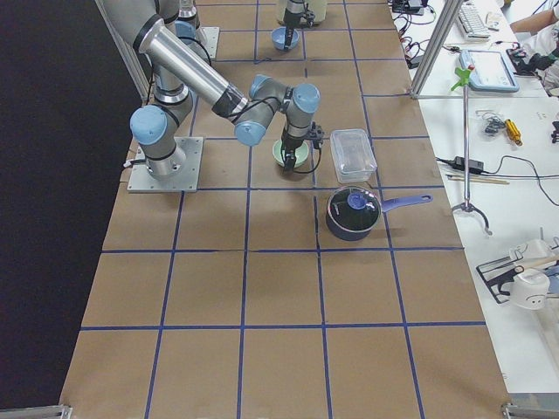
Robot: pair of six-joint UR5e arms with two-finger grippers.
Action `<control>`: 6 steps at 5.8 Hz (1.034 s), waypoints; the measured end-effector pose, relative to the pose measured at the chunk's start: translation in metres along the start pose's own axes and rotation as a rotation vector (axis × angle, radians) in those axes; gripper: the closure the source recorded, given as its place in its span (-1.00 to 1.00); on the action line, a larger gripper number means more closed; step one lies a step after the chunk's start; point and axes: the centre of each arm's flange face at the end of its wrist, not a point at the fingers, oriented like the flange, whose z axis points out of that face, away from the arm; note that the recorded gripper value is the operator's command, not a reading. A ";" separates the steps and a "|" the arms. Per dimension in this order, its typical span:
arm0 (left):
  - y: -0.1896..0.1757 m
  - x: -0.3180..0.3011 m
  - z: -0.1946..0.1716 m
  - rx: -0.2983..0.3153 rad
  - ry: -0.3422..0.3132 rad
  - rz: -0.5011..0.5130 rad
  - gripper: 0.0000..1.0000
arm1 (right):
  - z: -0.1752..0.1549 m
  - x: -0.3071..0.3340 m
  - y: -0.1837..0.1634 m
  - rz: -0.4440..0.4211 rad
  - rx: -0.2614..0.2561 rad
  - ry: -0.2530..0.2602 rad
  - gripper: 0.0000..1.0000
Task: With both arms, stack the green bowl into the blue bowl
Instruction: 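Lower left gripper onto blue bowl rim while right lowers onto green bowl, then carry blue bowl to table center with left gripper while right lifts green bowl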
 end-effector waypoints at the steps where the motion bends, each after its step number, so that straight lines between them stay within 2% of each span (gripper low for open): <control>1: 0.000 0.000 -0.002 0.005 -0.002 0.000 1.00 | 0.001 0.001 -0.003 0.001 0.019 0.009 0.09; 3: 0.000 0.010 -0.016 0.032 -0.008 -0.018 1.00 | 0.001 0.003 -0.006 0.007 0.047 0.022 0.69; 4: -0.004 0.035 -0.033 0.069 -0.009 -0.015 0.99 | 0.002 0.003 -0.007 0.010 0.047 0.021 0.83; 6: -0.032 0.136 -0.067 0.162 -0.014 0.075 0.97 | -0.002 0.003 -0.007 0.013 0.053 0.023 0.87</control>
